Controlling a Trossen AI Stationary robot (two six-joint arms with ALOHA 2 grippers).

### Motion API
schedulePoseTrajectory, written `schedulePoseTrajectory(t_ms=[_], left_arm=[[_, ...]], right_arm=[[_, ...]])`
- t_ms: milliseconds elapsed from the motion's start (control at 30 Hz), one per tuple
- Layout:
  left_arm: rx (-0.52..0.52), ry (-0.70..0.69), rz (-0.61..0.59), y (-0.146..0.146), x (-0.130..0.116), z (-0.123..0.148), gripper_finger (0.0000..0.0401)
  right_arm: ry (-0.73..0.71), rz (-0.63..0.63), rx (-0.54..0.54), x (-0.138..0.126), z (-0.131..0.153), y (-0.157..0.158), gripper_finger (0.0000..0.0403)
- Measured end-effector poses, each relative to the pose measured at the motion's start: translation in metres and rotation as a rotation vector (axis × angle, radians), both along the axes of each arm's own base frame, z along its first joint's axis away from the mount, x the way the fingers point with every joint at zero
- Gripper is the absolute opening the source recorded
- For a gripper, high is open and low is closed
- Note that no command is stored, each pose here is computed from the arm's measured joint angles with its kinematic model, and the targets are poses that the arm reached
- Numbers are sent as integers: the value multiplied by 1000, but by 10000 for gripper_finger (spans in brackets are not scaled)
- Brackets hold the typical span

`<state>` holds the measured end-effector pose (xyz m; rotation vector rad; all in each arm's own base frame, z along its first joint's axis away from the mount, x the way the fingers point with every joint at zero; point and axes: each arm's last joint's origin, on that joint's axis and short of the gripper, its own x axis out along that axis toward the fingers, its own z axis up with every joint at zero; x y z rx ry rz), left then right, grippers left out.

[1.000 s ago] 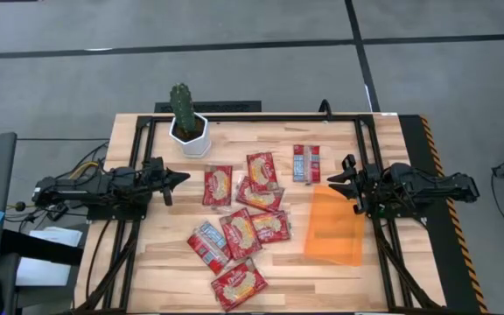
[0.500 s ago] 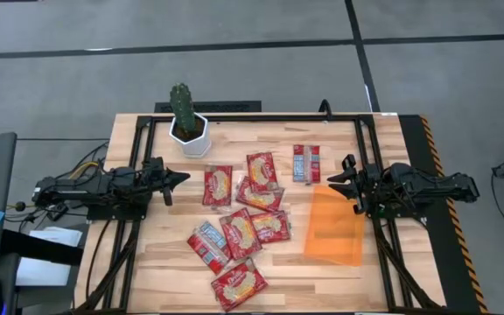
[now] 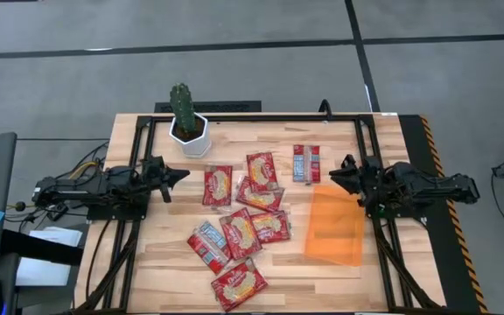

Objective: Sort popcorn bags into baskets
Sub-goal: Put the popcorn bag into the orange bin

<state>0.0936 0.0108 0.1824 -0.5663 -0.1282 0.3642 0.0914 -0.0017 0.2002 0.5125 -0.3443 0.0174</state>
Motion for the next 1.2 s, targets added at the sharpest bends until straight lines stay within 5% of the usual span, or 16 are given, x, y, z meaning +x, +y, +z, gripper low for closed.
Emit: schedulePoseTrajectory(t_ms=[200, 333, 500, 667, 967, 1200], left_arm=[[-355, -159, 61, 2, -1, 1, 0], [-469, -271, 249, 7, -4, 1, 0], [-495, -370, 517, 12, -10, 0, 0], [-496, -416, 606, 14, -12, 2, 0], [-544, -486, 549, 13, -11, 7, 14], [-458, -612, 402, 11, -14, 31, 121]], right_arm=[[-160, 34, 245, -5, 12, -2, 113], [-194, 37, 253, -7, 15, -2, 113], [-264, -49, 214, -11, 21, -4, 113], [-256, -163, 176, -17, 40, -7, 113], [377, -485, 10, -23, 105, -18, 114], [700, -594, 26, 1, 120, -31, 171]])
